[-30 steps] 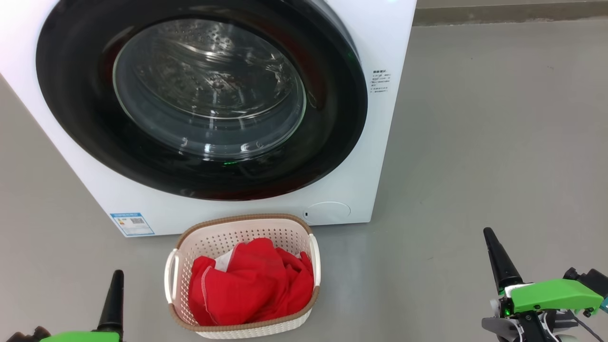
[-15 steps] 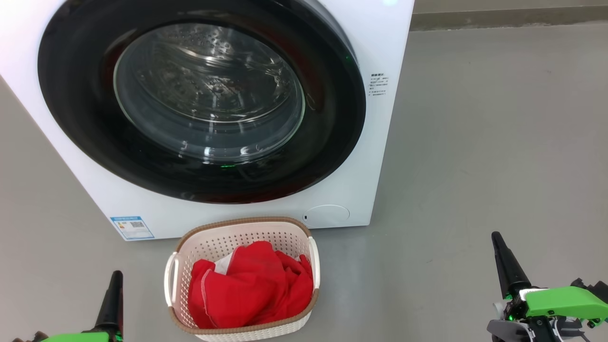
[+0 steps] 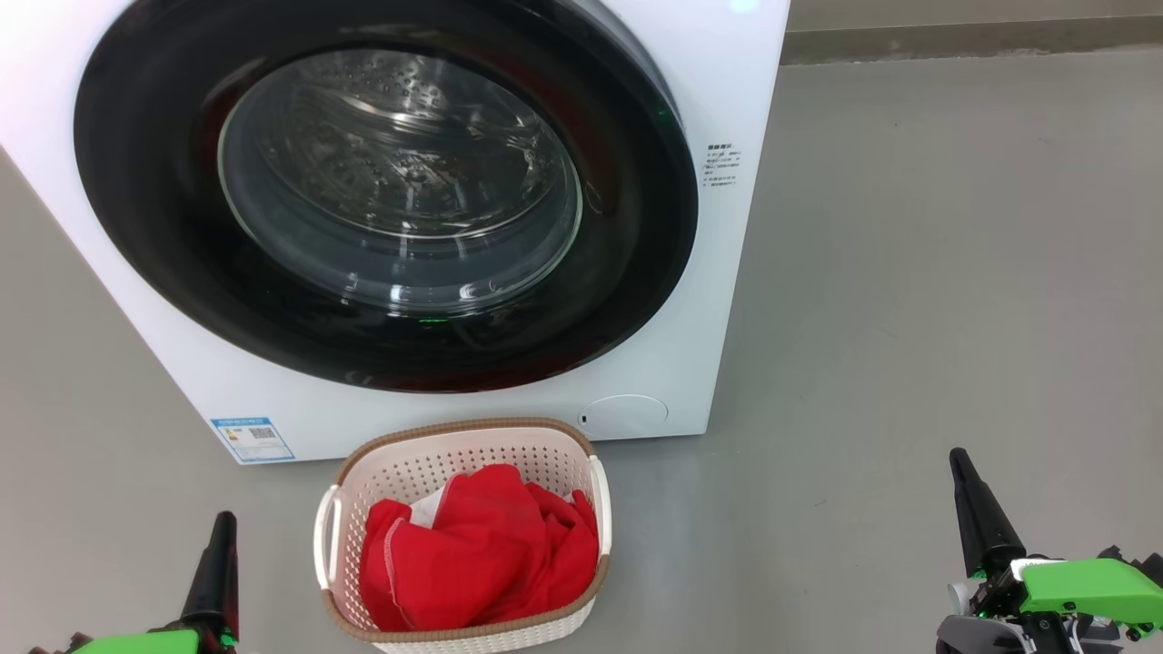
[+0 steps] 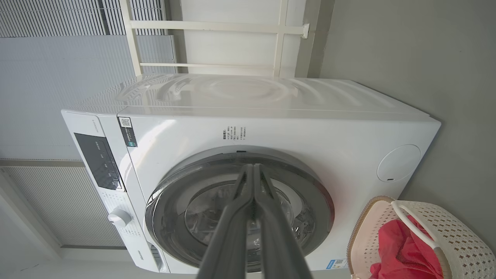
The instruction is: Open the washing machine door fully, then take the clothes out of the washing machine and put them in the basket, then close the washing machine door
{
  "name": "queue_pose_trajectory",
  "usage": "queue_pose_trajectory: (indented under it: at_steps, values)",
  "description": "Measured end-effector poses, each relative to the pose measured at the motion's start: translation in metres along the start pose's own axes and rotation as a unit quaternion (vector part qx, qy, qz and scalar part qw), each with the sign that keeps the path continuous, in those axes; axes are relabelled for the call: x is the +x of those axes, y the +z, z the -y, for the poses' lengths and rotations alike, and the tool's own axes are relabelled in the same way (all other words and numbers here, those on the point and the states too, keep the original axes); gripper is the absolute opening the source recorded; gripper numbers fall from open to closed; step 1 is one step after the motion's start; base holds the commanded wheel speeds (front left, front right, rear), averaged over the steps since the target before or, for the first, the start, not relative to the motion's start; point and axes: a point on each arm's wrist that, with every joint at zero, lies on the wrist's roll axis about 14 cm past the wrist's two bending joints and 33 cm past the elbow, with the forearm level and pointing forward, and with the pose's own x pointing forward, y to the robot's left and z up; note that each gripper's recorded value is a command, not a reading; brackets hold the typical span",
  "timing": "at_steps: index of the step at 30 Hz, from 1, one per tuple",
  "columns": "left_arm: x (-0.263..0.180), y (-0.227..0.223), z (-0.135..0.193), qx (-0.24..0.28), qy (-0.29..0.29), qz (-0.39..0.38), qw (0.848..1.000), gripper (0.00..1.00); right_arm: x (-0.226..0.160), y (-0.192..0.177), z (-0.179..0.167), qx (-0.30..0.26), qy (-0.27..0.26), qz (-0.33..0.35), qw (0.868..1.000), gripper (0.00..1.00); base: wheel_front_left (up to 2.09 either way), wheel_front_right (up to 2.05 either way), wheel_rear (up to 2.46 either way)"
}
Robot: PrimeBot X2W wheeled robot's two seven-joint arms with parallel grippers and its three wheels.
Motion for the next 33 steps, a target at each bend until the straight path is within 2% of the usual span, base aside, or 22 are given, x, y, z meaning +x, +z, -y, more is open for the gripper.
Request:
queue_pose_trajectory:
  at_steps: [33]
  values:
    - [-0.0001, 0.0008, 0.0001, 0.000, 0.000, 0.001, 1.000, 0.00, 0.0000, 0.0000, -0.0001, 0.001, 0.000, 0.000, 1.000, 0.00, 0.00, 0.00, 0.00]
